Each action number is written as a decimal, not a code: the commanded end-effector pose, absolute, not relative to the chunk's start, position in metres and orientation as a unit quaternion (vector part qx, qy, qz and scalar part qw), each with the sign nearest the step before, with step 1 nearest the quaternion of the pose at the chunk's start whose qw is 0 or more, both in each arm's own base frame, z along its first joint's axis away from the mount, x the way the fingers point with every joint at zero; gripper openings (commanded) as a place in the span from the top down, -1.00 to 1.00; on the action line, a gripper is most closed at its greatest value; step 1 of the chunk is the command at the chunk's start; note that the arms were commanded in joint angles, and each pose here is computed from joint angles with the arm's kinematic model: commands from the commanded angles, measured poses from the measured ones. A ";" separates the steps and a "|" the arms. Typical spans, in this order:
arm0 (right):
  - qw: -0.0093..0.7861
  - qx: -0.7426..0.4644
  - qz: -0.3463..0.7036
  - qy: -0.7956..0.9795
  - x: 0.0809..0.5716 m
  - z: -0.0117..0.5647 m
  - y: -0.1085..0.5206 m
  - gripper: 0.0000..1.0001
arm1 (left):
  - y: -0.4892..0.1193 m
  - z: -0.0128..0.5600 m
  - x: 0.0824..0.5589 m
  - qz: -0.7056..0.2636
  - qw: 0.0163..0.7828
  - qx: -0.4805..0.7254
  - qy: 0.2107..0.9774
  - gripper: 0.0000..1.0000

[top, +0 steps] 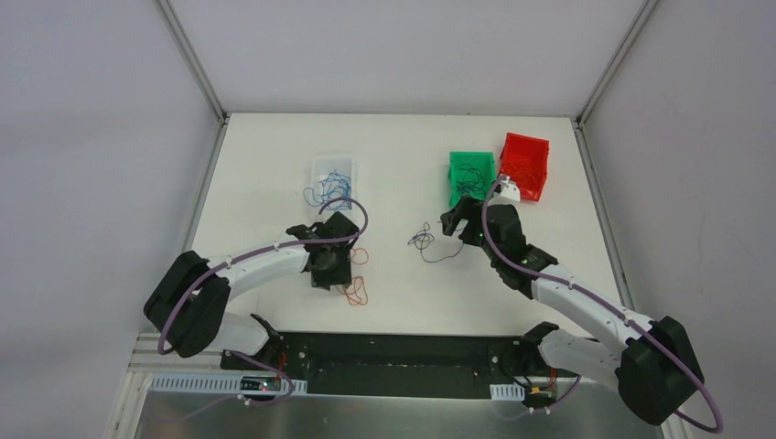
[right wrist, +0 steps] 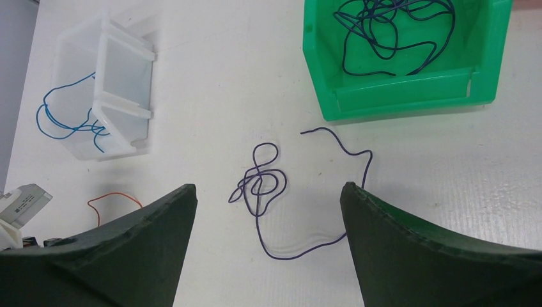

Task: Untangle the cables

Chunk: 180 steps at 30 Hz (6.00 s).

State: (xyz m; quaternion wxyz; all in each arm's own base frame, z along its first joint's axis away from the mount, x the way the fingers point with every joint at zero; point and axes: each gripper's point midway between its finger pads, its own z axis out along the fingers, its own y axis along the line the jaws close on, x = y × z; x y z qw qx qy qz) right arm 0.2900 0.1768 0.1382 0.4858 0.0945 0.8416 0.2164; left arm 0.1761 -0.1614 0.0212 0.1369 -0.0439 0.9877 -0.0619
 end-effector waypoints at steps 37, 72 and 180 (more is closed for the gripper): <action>0.338 -0.032 0.320 0.885 0.274 0.108 0.261 -0.76 | -0.217 0.113 0.192 -0.188 0.247 0.004 0.950 -0.95; 0.204 0.420 0.203 0.860 0.157 0.052 0.277 -0.79 | -0.233 0.092 0.330 -0.283 0.363 -0.003 0.888 -0.92; 0.150 0.523 0.161 0.823 0.250 0.020 0.298 -0.86 | -0.284 0.056 0.292 -0.374 0.145 0.082 0.912 1.00</action>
